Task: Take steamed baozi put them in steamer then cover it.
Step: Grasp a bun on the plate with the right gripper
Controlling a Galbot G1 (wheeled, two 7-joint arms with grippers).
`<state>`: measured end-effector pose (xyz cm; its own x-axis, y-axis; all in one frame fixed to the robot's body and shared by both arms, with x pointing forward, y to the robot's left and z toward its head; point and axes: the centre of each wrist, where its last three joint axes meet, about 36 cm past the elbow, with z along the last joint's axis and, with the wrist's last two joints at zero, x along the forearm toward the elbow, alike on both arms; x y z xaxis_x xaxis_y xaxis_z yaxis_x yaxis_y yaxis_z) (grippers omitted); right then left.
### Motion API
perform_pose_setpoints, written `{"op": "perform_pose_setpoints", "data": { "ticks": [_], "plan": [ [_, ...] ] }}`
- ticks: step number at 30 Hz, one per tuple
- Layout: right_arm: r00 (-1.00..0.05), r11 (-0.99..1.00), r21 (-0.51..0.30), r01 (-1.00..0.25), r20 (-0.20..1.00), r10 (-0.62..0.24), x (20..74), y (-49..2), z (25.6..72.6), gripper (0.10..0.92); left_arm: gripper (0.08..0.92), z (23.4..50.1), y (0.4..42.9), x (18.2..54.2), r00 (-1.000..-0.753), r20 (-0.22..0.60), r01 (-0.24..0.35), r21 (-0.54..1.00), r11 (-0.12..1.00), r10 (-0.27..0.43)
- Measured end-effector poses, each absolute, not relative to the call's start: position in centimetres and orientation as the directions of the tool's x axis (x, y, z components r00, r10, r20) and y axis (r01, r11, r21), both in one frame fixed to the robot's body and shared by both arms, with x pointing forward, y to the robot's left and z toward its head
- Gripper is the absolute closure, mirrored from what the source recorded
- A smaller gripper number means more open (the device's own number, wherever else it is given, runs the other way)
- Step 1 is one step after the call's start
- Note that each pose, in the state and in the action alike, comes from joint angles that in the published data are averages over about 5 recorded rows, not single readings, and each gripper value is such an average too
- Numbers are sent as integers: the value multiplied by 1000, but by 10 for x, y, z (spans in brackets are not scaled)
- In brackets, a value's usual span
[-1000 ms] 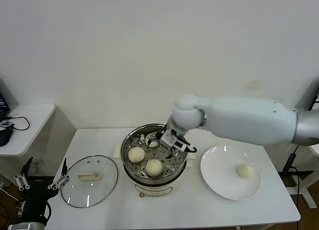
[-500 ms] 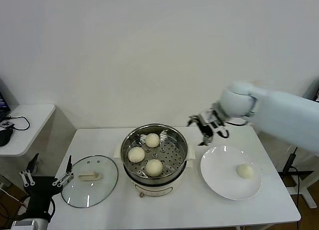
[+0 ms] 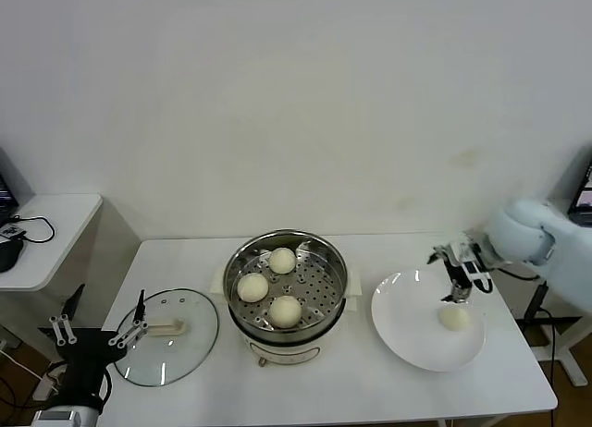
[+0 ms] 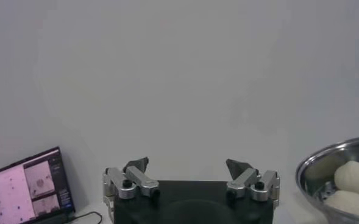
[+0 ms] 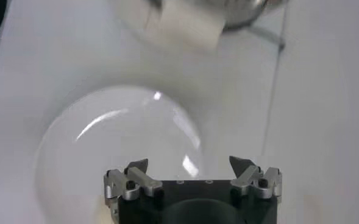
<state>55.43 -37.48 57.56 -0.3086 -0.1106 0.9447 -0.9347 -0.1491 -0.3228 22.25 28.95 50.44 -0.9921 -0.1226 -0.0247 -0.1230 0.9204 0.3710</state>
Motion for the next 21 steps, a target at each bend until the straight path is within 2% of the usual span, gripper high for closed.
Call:
{"op": "perform_pose_setpoints", "data": {
  "ticks": [9,21],
  "plan": [
    [-283,-84,-287,-954,957,-61,541,-411,525,199,177,504,288,218,-992,-13,-122,375,919,-127],
    [-274,-5,-274,-962,961,-24,550,-436,481,200,177,503,291,216,-990,-6,-133,384,914,-142]
  ]
}}
